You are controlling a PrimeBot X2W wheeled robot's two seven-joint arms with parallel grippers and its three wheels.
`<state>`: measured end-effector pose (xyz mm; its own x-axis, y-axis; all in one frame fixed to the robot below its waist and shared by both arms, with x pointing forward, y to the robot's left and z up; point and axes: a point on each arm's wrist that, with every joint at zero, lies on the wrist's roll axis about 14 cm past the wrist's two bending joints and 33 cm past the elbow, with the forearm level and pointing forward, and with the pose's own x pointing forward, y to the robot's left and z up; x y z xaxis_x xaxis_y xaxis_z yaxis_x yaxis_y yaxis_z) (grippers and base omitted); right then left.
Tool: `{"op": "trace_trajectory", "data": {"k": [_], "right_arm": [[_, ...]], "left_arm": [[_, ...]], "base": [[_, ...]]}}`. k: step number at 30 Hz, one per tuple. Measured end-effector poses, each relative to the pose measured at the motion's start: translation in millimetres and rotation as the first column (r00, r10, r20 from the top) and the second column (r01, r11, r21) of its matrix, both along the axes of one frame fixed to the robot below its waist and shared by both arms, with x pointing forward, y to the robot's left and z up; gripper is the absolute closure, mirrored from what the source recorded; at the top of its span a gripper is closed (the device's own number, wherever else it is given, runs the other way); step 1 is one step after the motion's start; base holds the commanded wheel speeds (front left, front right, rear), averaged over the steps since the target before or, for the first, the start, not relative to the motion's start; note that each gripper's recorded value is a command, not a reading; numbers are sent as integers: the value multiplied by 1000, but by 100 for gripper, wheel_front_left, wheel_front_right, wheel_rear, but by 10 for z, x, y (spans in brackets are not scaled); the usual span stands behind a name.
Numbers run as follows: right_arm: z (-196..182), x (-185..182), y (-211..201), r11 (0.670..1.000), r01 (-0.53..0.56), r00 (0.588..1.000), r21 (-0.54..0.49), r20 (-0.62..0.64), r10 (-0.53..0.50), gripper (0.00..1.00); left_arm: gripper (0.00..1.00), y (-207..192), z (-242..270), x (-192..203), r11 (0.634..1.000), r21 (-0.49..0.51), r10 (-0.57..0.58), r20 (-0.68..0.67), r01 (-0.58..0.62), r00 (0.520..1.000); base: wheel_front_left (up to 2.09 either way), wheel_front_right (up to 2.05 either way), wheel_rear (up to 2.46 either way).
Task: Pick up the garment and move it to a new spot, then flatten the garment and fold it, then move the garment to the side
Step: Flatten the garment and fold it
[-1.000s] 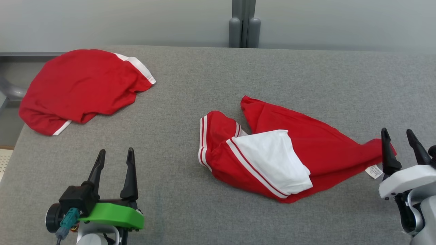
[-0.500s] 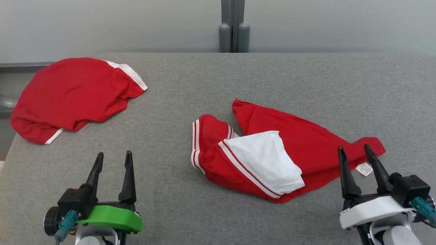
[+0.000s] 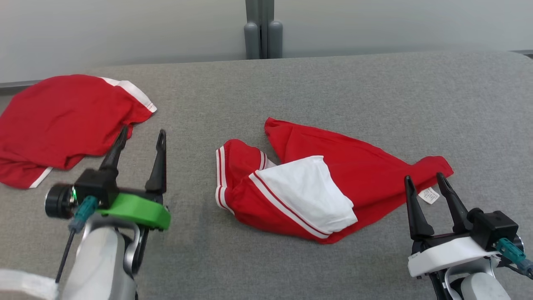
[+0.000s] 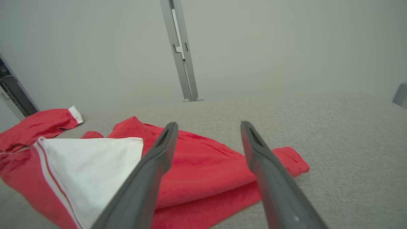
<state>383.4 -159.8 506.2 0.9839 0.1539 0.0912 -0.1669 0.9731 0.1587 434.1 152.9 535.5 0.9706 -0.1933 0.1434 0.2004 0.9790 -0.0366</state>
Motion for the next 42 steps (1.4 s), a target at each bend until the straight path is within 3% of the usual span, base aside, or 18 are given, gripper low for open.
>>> {"op": "trace_trajectory", "data": {"k": [6,11,21,27,33,35,36,39,42], "right_arm": [[-56,14,-109,999,34,999,-1,-18,-34,0],[-87,27,-227,997,73,997,1,-27,-73,0],[-230,13,-481,988,155,985,-3,-72,-155,0],[-301,28,-547,985,172,981,-13,-93,-172,0],[-324,58,-541,986,165,981,-19,-99,-166,0],[-335,60,-535,987,162,981,-19,-102,-163,0],[-339,59,-531,987,161,981,-19,-103,-162,0],[-342,56,-524,987,158,982,-20,-104,-159,0],[-333,58,-536,987,160,982,-20,-102,-161,0]], "left_arm": [[0,-395,351,403,987,82,-145,69,139,987],[0,-634,239,623,968,116,-226,7,223,974],[0,-873,-701,703,938,105,-292,-272,330,917],[0,-914,-1262,543,927,86,-293,-441,365,848],[0,-1052,-1497,342,909,58,-323,-528,413,785],[81,-1054,-1545,301,908,48,-324,-549,416,770],[100,-1056,-1556,292,905,52,-325,-555,422,766],[100,-1088,-1527,307,897,61,-338,-544,439,768],[100,-1057,-1386,459,901,77,-336,-496,426,800]], "base": [[0,0,0],[0,0,0],[0,0,0],[0,0,0],[0,0,0],[0,0,0],[0,0,0],[0,0,0],[0,0,0]]}}
